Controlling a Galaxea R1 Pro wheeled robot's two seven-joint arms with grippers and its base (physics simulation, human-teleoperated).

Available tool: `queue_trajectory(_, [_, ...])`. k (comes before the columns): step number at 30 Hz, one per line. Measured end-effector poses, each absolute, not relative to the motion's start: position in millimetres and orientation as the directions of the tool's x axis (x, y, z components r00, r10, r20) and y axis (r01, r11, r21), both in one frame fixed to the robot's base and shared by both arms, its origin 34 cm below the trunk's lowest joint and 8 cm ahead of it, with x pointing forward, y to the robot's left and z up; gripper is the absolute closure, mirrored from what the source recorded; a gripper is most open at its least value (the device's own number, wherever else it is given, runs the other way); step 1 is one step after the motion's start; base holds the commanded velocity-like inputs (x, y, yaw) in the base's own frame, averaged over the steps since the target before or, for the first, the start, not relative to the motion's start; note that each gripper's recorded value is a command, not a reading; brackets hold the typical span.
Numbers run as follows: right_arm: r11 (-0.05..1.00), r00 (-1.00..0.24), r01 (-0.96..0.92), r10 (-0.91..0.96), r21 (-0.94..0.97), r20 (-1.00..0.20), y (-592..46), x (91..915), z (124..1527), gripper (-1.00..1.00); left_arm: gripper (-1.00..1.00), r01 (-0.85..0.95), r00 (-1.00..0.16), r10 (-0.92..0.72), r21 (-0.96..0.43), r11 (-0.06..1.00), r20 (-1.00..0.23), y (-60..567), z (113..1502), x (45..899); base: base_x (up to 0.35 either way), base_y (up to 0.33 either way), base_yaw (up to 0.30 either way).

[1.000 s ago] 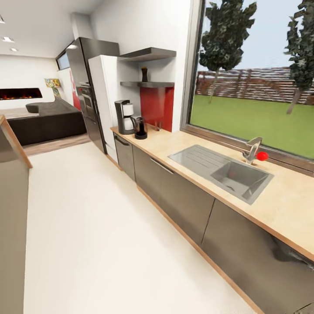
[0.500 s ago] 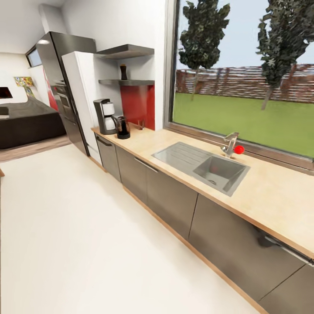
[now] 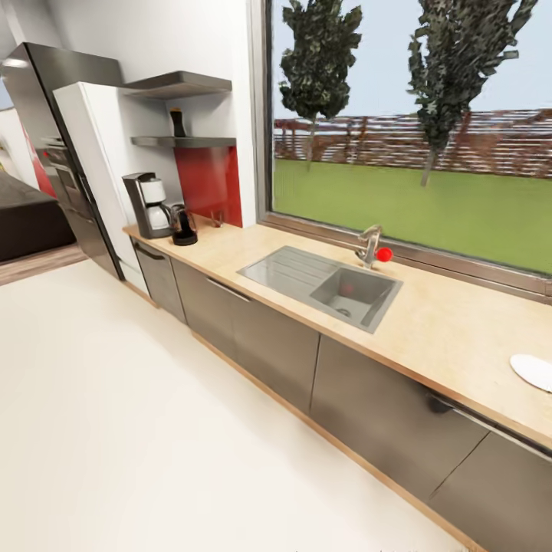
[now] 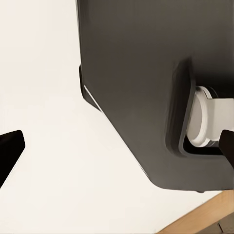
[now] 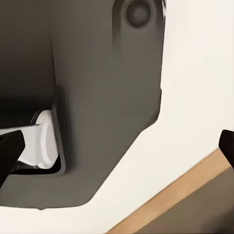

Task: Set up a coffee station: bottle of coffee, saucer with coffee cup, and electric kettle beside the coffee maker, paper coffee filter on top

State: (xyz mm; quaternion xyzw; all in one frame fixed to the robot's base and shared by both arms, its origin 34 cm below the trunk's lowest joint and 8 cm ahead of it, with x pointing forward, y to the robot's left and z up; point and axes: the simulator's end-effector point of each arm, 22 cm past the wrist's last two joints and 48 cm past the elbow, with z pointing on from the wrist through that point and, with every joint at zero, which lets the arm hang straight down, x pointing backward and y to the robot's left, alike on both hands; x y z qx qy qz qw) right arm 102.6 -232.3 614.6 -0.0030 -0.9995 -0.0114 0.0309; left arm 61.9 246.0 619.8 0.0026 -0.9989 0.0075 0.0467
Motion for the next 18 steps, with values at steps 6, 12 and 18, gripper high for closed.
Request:
queue_trajectory(6, [1.000,-0.998,0.007,0.005,0.023,0.066,-232.2,101.0,614.7,-1.00,-1.00,-0.004,-0.995,-0.002,-0.015,1.000,0.098,245.9,620.0,60.3,0.000,0.000,-0.256])
queue_trajectory(12, [1.000,-0.998,0.006,0.005,0.023,0.070,-232.2,99.4,614.7,-1.00,-1.00,-0.005,-0.995,-0.003,-0.015,1.000,0.102,246.0,620.2,58.6,0.000,0.000,-0.256])
queue_trajectory(18, [1.000,-0.997,0.007,0.005,0.022,0.074,-232.3,97.9,614.8,-1.00,-1.00,-0.005,-0.994,-0.004,-0.015,1.000,0.106,246.0,620.4,57.1,0.000,0.000,-0.256])
